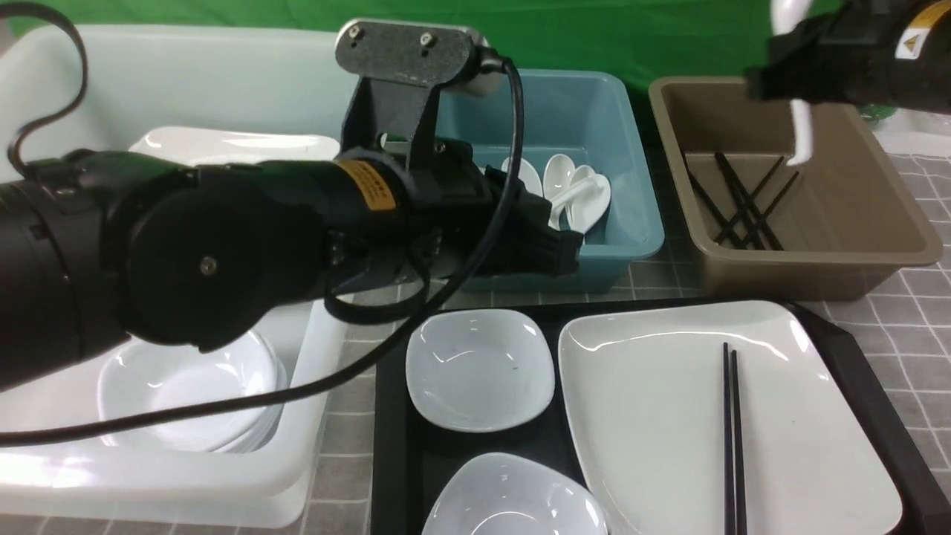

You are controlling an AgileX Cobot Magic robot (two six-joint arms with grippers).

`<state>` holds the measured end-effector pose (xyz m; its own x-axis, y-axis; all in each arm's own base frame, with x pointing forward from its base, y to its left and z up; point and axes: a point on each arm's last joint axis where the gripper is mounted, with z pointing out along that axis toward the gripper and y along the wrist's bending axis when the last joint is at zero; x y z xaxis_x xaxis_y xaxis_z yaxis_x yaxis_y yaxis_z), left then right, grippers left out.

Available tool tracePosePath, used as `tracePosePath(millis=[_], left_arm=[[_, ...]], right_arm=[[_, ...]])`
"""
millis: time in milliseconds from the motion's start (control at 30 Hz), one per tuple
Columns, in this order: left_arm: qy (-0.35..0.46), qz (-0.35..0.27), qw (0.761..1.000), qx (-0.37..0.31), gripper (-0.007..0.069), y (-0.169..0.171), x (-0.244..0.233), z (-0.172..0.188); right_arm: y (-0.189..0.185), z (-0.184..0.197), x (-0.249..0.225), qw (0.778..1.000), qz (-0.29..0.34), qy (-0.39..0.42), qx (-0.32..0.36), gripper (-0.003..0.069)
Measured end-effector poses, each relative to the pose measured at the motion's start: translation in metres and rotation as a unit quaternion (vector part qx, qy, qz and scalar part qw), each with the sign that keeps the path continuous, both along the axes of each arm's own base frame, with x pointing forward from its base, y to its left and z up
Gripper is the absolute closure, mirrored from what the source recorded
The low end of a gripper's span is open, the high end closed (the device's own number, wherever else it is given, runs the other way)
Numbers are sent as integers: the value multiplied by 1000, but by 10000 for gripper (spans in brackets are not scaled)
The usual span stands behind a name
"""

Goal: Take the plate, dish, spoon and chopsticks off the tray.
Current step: Use the right arm to put the soup spoon into the small storage box in the middle

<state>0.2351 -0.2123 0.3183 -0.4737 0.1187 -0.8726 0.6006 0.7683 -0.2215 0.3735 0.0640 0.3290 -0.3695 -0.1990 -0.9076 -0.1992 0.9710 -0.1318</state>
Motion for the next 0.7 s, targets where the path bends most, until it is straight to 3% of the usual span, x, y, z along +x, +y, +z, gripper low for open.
tracePosePath(millis=[233, 367, 567, 700], left_arm=[[43, -18, 998, 37, 624, 1, -6, -9], [63, -24, 996, 52, 624, 2, -8, -13], [60, -25, 997, 50, 624, 3, -10, -11], [58, -24, 997, 49, 624, 3, -10, -10]], right_arm=[[-26, -58, 58, 998, -48, 38, 19, 553], [-22, -66, 70, 997, -48, 63, 12, 553], [18, -43, 72, 999, -4, 30, 15, 553], [71, -27, 65, 998, 56, -9, 29, 553]])
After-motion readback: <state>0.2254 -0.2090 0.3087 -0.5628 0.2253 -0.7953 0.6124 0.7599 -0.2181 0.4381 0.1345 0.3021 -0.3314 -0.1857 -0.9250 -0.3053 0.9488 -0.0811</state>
